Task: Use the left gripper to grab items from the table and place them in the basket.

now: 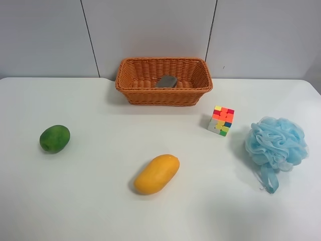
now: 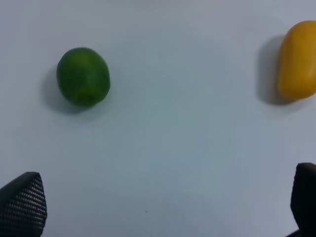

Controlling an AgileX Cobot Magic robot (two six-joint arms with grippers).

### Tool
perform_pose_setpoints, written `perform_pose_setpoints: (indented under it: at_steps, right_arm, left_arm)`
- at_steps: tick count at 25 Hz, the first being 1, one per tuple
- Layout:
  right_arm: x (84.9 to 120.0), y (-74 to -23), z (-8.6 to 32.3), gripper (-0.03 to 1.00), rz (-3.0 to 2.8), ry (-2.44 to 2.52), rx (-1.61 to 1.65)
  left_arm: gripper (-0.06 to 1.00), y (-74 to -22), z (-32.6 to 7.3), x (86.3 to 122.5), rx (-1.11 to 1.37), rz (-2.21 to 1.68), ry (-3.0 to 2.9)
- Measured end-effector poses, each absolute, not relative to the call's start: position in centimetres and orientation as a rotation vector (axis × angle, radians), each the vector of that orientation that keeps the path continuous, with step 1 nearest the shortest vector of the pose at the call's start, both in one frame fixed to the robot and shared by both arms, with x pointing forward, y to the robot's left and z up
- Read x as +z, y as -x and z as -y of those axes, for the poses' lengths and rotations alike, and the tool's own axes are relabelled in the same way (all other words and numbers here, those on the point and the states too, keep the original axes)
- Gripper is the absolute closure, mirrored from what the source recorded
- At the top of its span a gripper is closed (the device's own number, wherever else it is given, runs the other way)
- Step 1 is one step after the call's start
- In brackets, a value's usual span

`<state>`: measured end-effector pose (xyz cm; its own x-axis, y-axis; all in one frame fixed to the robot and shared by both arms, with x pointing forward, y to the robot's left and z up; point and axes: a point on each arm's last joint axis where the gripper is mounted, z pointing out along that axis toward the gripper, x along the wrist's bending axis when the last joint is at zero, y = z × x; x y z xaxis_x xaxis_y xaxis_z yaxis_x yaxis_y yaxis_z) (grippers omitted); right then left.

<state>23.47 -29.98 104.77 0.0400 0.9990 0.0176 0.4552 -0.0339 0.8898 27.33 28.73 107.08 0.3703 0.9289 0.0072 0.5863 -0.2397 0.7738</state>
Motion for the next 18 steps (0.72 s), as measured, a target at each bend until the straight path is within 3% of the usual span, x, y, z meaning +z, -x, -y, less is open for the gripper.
perform_pose_setpoints:
  at_steps: [3,18]
  right_arm:
    - [104.8,-23.5,30.0,-0.03,-1.508,-1.586,0.940]
    - [104.8,-23.5,30.0,-0.03,-1.508,-1.586,0.940]
  left_arm:
    - [-0.05,-26.6,-29.0,105.5,0.650,-1.354,-1.909]
    - [-0.05,-23.1,-29.5,105.7,0.904,-1.377,-1.653]
